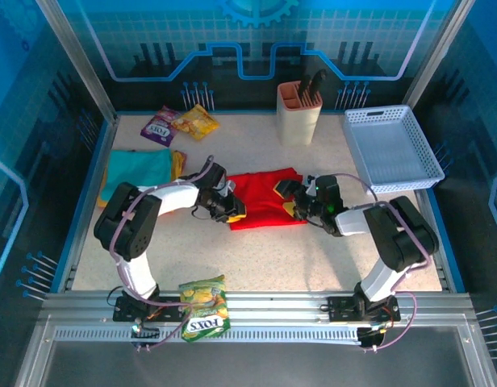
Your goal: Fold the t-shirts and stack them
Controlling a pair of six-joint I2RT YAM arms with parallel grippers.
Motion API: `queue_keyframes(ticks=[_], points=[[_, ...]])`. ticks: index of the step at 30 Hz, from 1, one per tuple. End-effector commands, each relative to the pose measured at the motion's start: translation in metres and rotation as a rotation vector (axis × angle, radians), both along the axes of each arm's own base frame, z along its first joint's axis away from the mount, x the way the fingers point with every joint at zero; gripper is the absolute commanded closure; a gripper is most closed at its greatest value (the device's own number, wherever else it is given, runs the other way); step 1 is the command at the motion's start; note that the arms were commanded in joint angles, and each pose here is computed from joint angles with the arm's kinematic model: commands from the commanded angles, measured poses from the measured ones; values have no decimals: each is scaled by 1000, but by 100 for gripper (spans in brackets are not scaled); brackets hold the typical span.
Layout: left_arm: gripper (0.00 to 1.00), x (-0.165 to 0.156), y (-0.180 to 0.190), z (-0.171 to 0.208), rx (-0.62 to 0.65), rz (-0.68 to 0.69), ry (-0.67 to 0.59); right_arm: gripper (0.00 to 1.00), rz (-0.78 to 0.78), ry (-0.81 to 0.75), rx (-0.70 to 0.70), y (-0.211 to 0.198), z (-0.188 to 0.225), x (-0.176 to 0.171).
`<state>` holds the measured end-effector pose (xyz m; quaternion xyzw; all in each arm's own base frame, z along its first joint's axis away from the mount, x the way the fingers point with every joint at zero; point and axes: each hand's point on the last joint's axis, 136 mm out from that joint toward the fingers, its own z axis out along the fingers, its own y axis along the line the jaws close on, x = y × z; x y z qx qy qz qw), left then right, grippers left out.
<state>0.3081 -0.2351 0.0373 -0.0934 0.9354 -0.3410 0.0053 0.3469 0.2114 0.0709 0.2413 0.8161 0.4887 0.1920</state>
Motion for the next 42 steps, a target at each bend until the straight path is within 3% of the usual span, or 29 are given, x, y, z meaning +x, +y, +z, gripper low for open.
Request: queue_keyframes(ticks=[1, 4, 8, 13, 18, 23, 29, 37, 42], points=[[72, 8, 9, 33, -1, 74, -10, 11, -16, 33, -178, -23, -2, -4], [69, 36, 5, 66, -43, 89, -85, 10, 7, -36, -287, -27, 32, 6], [69, 68, -7, 74, -65, 84, -106, 10, 31, -121, -342, -23, 61, 32], [67, 105, -21, 61, -94, 101, -139, 10, 94, -230, -306, 3, 76, 73], [67, 127, -28, 24, -95, 114, -103, 11, 121, -261, -261, 22, 51, 107], [67, 132, -14, -7, -64, 143, -76, 11, 117, -220, -276, 16, 12, 121], [67, 128, 22, -8, -41, 179, -71, 11, 99, -174, -281, -7, -15, 124], [66, 113, 67, 33, 50, 195, -154, 10, 126, -213, -297, -14, 22, 124], [58, 89, 83, 54, 135, 177, -206, 8, 120, -236, -372, -22, 61, 116]])
